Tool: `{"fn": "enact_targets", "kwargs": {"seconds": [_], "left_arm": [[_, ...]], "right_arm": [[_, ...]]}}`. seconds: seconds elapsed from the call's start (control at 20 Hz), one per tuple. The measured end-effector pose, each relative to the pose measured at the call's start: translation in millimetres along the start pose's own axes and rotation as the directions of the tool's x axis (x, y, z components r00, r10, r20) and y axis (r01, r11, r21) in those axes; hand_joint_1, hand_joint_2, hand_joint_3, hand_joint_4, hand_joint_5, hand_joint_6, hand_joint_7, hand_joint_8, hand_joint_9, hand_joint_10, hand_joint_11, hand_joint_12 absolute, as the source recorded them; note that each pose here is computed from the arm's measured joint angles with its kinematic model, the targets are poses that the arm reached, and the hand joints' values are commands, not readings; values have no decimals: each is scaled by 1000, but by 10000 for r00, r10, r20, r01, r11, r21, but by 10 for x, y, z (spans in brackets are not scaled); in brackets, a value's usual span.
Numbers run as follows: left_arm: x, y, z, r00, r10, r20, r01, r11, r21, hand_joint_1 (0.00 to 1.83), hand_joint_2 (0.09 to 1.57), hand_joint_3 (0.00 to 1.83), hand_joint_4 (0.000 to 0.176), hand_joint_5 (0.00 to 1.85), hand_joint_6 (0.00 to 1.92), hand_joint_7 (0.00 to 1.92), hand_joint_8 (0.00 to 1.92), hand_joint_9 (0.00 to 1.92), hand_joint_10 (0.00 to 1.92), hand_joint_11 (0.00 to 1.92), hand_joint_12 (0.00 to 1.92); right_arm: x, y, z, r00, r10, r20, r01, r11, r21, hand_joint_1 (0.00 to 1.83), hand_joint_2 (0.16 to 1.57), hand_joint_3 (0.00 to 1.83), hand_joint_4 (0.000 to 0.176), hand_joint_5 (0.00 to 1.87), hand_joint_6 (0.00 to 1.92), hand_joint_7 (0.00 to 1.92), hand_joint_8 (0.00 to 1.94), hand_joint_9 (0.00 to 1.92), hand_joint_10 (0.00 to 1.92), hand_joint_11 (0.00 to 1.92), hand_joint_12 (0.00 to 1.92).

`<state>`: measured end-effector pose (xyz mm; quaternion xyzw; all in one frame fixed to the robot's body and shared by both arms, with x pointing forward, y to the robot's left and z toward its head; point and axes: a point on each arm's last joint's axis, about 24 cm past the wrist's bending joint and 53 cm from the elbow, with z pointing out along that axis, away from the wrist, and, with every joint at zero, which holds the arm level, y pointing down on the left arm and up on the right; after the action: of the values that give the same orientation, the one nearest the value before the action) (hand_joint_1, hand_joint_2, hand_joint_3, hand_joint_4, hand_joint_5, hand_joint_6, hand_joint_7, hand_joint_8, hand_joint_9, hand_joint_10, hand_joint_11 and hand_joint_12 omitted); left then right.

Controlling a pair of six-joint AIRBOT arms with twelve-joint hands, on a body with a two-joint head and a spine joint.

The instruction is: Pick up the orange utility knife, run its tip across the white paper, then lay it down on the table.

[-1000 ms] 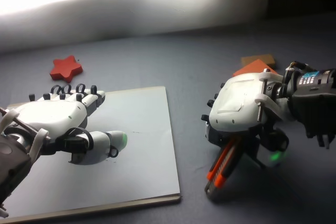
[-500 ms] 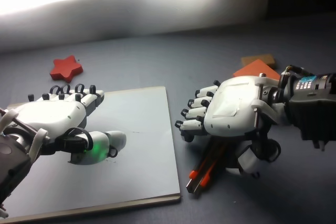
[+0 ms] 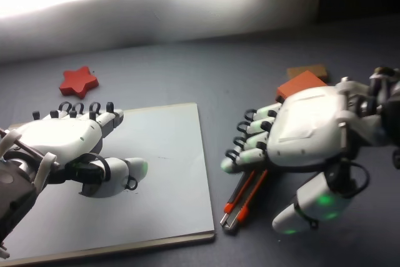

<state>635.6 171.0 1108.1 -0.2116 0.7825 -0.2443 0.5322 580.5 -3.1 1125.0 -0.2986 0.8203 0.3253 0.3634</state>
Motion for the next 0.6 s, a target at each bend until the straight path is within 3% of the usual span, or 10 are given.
{"fn": "enact_targets", "kwargs": {"seconds": [0.05,0.1,0.15,0.2,0.25,0.3,0.35,0.4,0.5,0.6], "left_arm": [[0,0,0,10000,-4,0,4,10000,0,223,1291,0,0,397,57,551,60,551,140,0,1316],[-5,-14,0,10000,51,19,-51,10000,54,243,1286,0,0,492,48,661,72,620,225,45,1424],[-14,-31,1,10000,82,45,-82,9999,105,260,1291,0,0,651,61,794,150,650,535,206,1488],[-46,-73,7,9999,-26,112,24,9999,163,302,1289,0,0,809,87,834,460,655,902,345,1510],[-97,-137,13,9997,36,248,-43,9995,299,299,1296,0,0,879,118,782,789,638,1129,414,1526],[-137,-187,16,9993,91,356,-105,9991,400,247,1326,3,0,833,583,794,1062,689,1235,501,1513],[-166,-233,17,9990,88,433,-110,9986,516,224,1347,4,0,816,1048,846,1250,758,1381,560,1620],[-171,-277,8,9990,7,438,-33,9982,598,210,1363,4,0,831,1376,890,1439,789,1585,595,1810],[-164,-399,-5,9994,-152,308,125,9964,841,178,1383,5,0,887,1544,953,1585,832,1791,666,1917],[-189,-566,-43,9997,89,235,-117,9922,1242,177,1402,5,0,951,1681,1016,1731,912,1916,816,1921]], "right_arm": [[-8,39,-51,9999,-109,-21,109,9999,-126,65,1214,15,0,4,1082,243,735,0,1337,0,1860],[-26,65,-93,9999,-162,18,162,9997,-164,93,1219,13,0,33,1202,213,1011,23,1478,0,1909],[-52,69,-148,9995,-261,150,263,9996,-133,117,1229,14,0,151,1355,268,1272,120,1666,0,1919],[-75,65,-214,9986,-436,291,438,9990,-68,128,1240,17,0,316,1481,389,1464,269,1794,41,1921],[-114,48,-283,9974,-470,545,468,9989,47,132,1257,21,0,408,1561,467,1606,335,1878,132,1921],[-131,32,-332,9965,-462,694,453,9989,138,131,1266,23,0,593,1693,667,1764,571,1912,372,1921],[-148,3,-390,9955,-428,850,408,9988,254,124,1285,28,0,754,1775,900,1777,848,1919,658,1921],[-154,-34,-459,9947,-349,967,313,9988,377,78,1307,37,0,923,1848,1086,1822,1096,1921,905,1921],[-154,-107,-575,9936,-255,1101,189,9980,600,29,1341,52,0,1058,1859,1220,1823,1248,1921,1103,1921],[-178,-129,-671,9904,-92,1381,-12,9972,747,43,1368,65,0,1101,1917,1289,1846,1328,1921,1243,1921]]}}
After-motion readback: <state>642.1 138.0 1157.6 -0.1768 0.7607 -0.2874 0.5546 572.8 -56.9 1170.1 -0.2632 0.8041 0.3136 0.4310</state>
